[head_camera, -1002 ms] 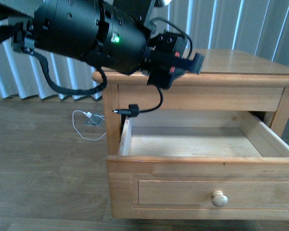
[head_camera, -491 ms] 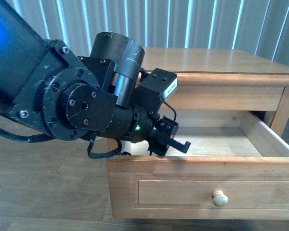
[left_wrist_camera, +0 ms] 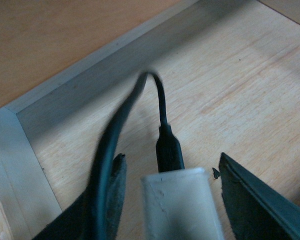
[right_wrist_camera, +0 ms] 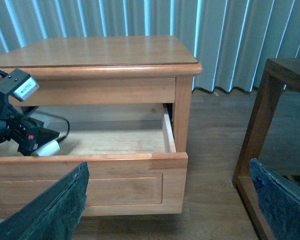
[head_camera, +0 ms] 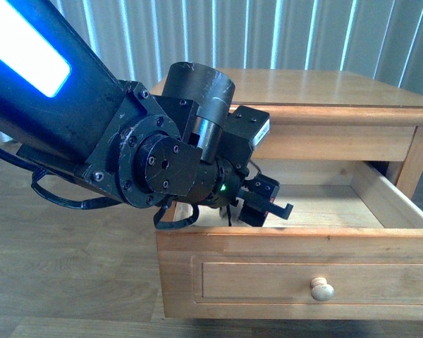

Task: Put charger into drawer

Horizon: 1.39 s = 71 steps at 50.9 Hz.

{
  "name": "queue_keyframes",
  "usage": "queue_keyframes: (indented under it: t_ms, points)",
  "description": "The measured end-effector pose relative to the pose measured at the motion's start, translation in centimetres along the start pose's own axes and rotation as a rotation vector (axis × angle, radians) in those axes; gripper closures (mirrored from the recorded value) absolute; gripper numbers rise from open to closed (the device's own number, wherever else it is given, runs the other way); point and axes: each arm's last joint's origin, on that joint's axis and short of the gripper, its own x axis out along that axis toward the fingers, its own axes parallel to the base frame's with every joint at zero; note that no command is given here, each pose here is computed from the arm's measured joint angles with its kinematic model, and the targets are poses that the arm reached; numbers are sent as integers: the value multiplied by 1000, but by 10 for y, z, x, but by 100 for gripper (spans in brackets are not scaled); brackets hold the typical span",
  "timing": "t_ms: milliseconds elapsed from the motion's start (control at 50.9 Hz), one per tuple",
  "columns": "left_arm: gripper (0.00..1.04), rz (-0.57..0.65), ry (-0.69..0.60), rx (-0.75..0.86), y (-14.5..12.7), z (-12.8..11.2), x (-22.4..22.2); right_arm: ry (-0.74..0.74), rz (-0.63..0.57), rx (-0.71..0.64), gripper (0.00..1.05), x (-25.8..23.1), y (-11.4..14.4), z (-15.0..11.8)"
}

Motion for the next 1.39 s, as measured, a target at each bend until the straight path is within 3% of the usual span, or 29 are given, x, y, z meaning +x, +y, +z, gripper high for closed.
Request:
queue_keyframes:
  t_ms: [196,393,530,805,1139,1395]
  points:
    - [5,50,-91,-1,2,21,-25,0,0,0,9,0,0,0]
    - [6,140,-227,-10,10,48,-84,0,0,0,9,0,0,0]
    - [6,248,-289,-43,22,47,-128,0,0,0,9,0,0,0]
    - [6,461,-346,-186,42,2,-242,0,0,0,9,0,0,0]
    - [6,645,-347,-344,13,-76,-350,0,0,0,9,0,0,0]
    - [6,791,-307,-509,2,-134,-362,0,0,0,9,0,0,0]
